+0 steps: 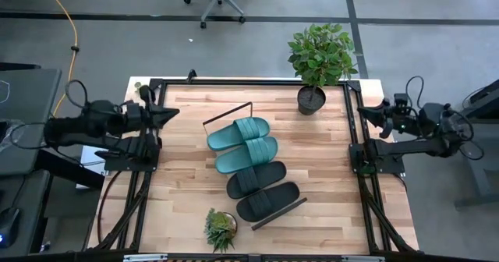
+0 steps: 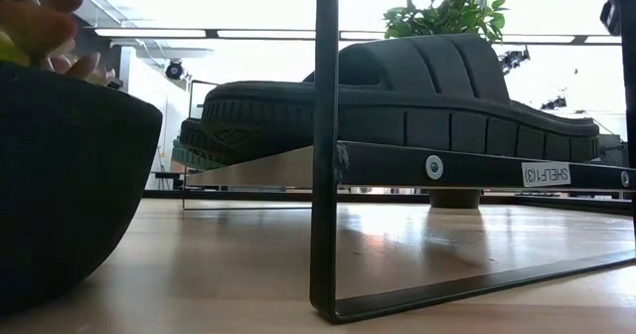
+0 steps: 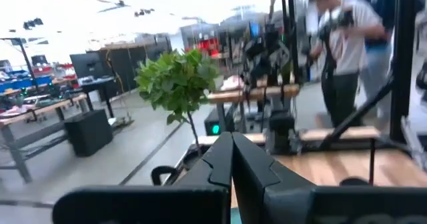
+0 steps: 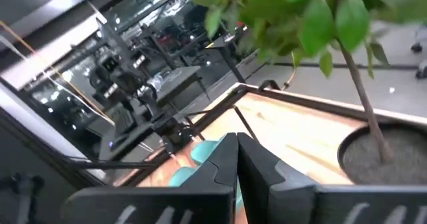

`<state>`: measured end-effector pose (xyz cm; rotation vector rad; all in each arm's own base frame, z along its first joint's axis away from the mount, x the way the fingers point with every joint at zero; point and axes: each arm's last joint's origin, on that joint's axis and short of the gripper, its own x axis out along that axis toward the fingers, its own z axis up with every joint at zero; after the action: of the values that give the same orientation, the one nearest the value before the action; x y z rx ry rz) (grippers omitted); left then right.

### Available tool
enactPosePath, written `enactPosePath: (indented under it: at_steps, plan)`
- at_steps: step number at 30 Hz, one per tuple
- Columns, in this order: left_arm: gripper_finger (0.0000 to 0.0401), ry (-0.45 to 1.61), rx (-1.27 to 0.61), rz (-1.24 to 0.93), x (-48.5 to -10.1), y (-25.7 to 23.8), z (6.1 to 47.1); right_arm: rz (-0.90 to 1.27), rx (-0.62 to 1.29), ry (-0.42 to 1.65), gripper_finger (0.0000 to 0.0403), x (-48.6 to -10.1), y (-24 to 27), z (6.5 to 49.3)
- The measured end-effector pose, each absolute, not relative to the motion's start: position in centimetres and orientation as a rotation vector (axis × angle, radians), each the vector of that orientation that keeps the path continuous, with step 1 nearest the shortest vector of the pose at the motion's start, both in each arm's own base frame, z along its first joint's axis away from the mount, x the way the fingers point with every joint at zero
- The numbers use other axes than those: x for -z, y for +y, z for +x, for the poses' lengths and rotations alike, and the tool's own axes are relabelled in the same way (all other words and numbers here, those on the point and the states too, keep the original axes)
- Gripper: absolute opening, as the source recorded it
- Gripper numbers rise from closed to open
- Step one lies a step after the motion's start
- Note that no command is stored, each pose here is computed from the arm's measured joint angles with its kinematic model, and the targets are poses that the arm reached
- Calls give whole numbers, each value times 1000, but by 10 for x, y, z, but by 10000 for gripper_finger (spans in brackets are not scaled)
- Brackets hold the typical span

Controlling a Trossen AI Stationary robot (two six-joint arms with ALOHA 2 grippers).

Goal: Pick and place slides into the shelf
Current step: Return to Home Position

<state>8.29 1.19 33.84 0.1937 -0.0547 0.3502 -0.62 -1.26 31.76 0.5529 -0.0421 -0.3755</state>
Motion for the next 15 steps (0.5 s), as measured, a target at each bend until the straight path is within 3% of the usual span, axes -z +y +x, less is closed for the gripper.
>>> enactPosePath:
  at_steps: [4,15]
  plan:
    - [0,-45,-332,144,-303,11,84,611,382,-44,0,-305,-13,-6]
    - [0,-39,-201,36,-251,8,84,641,408,-46,0,-304,-13,-7]
